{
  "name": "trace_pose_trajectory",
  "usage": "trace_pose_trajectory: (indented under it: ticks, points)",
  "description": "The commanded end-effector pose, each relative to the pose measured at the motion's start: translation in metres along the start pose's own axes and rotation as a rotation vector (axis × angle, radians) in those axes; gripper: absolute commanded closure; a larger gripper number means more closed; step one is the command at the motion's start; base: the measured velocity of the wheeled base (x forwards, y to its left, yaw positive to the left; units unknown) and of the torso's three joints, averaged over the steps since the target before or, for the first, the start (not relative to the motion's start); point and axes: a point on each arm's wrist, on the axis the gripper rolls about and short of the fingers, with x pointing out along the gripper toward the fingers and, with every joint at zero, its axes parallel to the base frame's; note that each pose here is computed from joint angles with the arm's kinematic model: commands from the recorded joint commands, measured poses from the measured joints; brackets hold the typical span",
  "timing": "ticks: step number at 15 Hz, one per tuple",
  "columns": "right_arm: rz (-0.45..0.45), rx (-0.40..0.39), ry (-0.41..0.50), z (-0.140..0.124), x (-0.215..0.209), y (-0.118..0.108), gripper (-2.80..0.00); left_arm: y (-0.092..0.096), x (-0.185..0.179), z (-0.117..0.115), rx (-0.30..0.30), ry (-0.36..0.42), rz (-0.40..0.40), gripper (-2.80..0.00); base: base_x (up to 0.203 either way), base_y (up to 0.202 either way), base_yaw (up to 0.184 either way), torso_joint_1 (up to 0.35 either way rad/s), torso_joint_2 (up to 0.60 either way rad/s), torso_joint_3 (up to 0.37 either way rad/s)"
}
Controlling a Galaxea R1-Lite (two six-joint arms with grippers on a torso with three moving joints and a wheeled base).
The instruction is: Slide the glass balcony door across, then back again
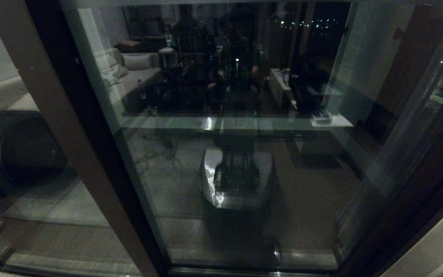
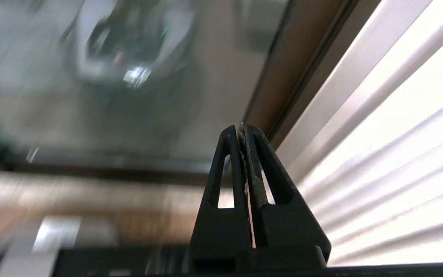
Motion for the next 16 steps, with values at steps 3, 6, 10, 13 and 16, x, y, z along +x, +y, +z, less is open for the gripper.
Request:
trace_pose_trajectory:
  ticks: [3, 6, 10, 13, 16]
  points:
    - [0.011, 0.034, -0.018, -0.039, 0.040, 0.009, 0.00, 0.000, 0.000, 0.000, 0.000, 0.001, 0.000, 0.00, 0.000, 0.000, 0.000, 0.000, 0.00, 0.000]
    - [0.049, 0.041, -0.070, -0.054, 0.058, 0.013, 0.00, 0.000, 0.000, 0.000, 0.001, 0.001, 0.000, 0.00, 0.000, 0.000, 0.000, 0.000, 0.00, 0.000]
    - [0.095, 0.015, -0.076, -0.056, 0.060, 0.015, 0.00, 0.000, 0.000, 0.000, 0.001, 0.001, 0.000, 0.00, 0.000, 0.000, 0.000, 0.000, 0.00, 0.000]
    - [0.097, 0.022, -0.075, -0.056, 0.060, 0.015, 0.00, 0.000, 0.000, 0.000, 0.000, 0.001, 0.000, 0.00, 0.000, 0.000, 0.000, 0.000, 0.00, 0.000]
    - [0.096, 0.033, -0.075, -0.056, 0.060, 0.015, 0.00, 0.000, 0.000, 0.000, 0.001, 0.001, 0.000, 0.00, 0.000, 0.000, 0.000, 0.000, 0.00, 0.000]
